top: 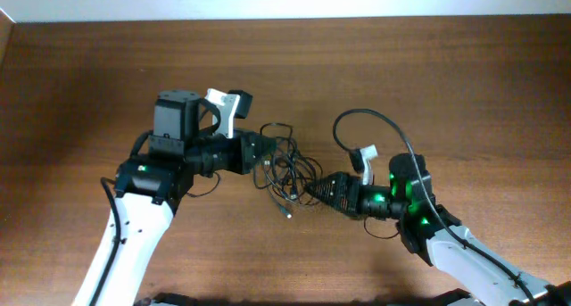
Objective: Untangle cables
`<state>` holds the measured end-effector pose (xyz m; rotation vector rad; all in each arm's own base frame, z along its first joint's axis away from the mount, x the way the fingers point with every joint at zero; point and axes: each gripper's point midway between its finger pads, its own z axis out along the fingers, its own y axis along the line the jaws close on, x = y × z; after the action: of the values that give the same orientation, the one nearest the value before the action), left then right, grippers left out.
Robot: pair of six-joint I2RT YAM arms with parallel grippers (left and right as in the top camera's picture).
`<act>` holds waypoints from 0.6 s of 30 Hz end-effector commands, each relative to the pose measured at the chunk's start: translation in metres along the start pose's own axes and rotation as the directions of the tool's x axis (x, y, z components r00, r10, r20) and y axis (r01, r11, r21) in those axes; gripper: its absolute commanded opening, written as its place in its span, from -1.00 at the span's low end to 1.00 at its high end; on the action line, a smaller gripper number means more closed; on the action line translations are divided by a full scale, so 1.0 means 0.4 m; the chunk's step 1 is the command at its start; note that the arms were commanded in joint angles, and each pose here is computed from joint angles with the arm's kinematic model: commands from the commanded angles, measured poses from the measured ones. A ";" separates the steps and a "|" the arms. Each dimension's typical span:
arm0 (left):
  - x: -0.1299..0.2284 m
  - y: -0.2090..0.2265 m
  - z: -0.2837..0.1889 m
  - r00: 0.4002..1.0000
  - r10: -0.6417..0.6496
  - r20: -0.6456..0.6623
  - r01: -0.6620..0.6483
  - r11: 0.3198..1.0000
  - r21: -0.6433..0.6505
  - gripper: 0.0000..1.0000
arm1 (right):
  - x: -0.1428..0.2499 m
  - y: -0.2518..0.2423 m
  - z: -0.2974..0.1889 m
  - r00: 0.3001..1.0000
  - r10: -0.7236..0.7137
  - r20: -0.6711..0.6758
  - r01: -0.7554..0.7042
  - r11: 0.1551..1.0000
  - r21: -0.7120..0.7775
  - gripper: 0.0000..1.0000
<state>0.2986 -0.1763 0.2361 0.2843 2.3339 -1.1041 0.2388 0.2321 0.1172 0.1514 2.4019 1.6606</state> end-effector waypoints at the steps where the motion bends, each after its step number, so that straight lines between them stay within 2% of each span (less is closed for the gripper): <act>1: -0.025 -0.041 -0.061 0.997 0.027 0.077 -0.029 0.999 0.023 -1.00 | -0.013 -0.037 0.000 0.990 0.128 0.056 -0.132 0.989 0.064 0.98; 2: -0.027 -0.047 -0.068 0.996 0.023 0.086 -0.025 0.999 0.025 -1.00 | -0.012 -0.038 0.000 0.985 0.163 0.057 -0.167 0.984 0.064 1.00; 4: -0.028 -0.067 -0.087 0.994 0.018 0.108 -0.021 0.999 0.033 -1.00 | -0.012 -0.040 0.000 0.973 0.224 0.063 -0.228 0.972 0.064 0.62; 7: -0.028 -0.085 -0.104 0.992 0.032 0.126 -0.037 0.998 0.040 -1.00 | -0.016 -0.047 0.007 0.972 0.218 0.091 -0.225 0.971 0.083 0.43; 10: -0.017 -0.116 -0.106 0.994 0.036 0.104 -0.047 0.993 0.111 -1.00 | -0.033 -0.064 0.007 0.961 0.233 0.147 -0.250 0.962 0.109 0.12; 12: -0.009 -0.137 -0.109 0.995 0.038 0.087 -0.052 0.986 0.160 -1.00 | -0.041 -0.074 0.012 0.954 0.235 0.188 -0.261 0.957 0.130 -0.22; 13: -0.007 -0.149 -0.111 0.996 0.043 0.083 -0.058 0.981 0.186 -1.00 | -0.043 -0.081 0.015 0.958 0.200 0.207 -0.234 0.960 0.153 -0.55; 14: -0.010 -0.163 -0.114 0.995 0.058 0.086 -0.075 0.974 0.214 -1.00 | -0.053 -0.090 0.017 0.966 0.107 0.234 -0.155 0.968 0.196 -0.92; 16: -0.021 -0.182 -0.123 0.990 0.089 0.110 -0.114 0.963 0.245 -1.00 | -0.086 -0.147 -0.005 0.950 -0.086 0.300 -0.029 0.932 0.360 -0.92; 18: -0.051 -0.164 -0.161 0.979 0.095 0.179 -0.132 0.969 0.208 -1.00 | -0.110 -0.237 -0.069 0.920 -0.162 0.357 -0.074 0.823 0.563 -0.92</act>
<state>0.2684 -0.1814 0.3023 0.3856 2.1076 -1.2770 0.2595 0.2091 0.0639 0.4942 2.4920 1.1726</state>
